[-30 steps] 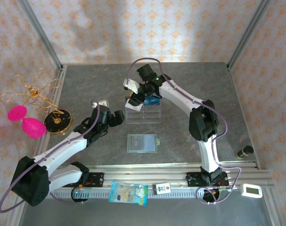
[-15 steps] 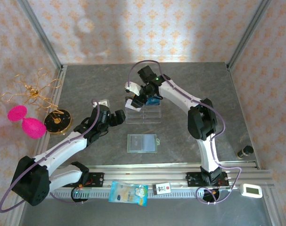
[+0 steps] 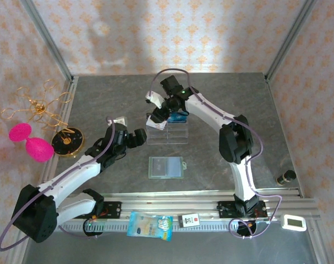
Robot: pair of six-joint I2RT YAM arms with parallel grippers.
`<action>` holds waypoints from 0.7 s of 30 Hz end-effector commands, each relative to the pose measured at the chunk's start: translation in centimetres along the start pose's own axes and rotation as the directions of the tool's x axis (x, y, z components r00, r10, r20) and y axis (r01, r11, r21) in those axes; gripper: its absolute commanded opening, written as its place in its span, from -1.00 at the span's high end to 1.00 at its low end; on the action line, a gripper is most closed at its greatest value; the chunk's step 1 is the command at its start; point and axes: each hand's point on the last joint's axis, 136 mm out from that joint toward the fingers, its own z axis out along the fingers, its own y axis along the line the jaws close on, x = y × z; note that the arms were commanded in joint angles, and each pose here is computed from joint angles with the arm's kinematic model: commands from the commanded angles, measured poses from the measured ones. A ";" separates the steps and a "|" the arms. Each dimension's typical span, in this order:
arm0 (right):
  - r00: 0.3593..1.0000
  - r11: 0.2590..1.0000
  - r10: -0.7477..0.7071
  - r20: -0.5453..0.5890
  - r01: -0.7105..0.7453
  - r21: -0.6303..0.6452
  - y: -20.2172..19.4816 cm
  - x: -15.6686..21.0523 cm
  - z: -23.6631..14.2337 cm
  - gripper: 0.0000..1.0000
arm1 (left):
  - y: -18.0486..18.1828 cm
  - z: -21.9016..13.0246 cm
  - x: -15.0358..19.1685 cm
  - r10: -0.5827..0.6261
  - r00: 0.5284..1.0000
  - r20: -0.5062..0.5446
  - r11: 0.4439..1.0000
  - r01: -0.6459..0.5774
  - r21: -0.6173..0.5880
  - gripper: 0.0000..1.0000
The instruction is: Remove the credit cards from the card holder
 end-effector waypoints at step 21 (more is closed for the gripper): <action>0.890 0.884 0.451 0.067 -0.456 0.102 0.0 2.3 -2.3 0.39 | -0.4 -1.4 0.3 -0.029 0.999 0.029 0.996 0.026 0.089 -0.97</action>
